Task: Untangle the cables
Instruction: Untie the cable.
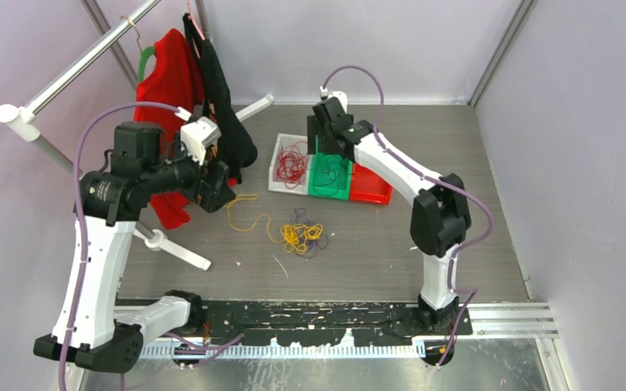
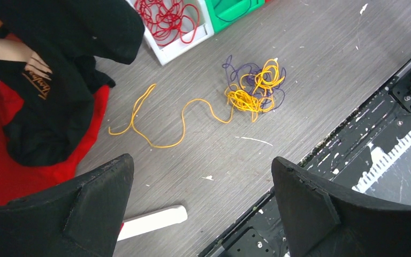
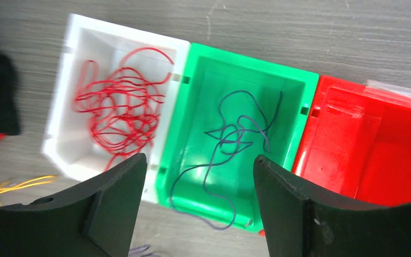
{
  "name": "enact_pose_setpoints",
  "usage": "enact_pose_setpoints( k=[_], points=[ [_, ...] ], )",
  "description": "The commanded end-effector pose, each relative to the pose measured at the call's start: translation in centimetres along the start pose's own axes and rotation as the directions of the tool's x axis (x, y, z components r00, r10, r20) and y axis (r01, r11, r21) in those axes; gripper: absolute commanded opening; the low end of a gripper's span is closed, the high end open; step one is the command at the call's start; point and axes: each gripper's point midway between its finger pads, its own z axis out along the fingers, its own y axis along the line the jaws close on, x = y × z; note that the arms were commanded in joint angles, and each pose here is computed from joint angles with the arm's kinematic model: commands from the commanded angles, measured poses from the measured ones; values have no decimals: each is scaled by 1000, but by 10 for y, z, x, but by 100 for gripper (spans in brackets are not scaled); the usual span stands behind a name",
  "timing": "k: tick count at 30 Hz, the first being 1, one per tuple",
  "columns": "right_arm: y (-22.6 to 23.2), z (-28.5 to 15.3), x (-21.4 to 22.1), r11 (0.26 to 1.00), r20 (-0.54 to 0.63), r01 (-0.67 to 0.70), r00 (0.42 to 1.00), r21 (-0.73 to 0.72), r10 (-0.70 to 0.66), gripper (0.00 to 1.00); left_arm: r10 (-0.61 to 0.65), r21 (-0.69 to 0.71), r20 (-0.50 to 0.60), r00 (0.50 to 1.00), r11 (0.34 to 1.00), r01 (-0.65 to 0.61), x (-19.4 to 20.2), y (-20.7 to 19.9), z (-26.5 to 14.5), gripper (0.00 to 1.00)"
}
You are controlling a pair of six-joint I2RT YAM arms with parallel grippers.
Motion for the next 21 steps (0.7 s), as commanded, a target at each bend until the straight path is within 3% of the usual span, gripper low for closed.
enact_pose_setpoints(
  k=[1,10,17,21],
  points=[
    [21,-52,-25,994,87,-59,994,-93,67,79,23,-28,22,999,999,-22,-7,4,-16,99],
    [65,-102,27,981,152,5,988,-196,25,79,6,-24,10,1000,1000,-5,3,10,-11,99],
    [82,-105,112,956,41,57,998,-286,-47,71,22,53,-12,1000,998,-21,21,-1,-3,99],
    [65,-108,147,961,-15,23,999,-275,-29,66,55,121,-33,998,991,-51,40,-10,6,99]
  ],
)
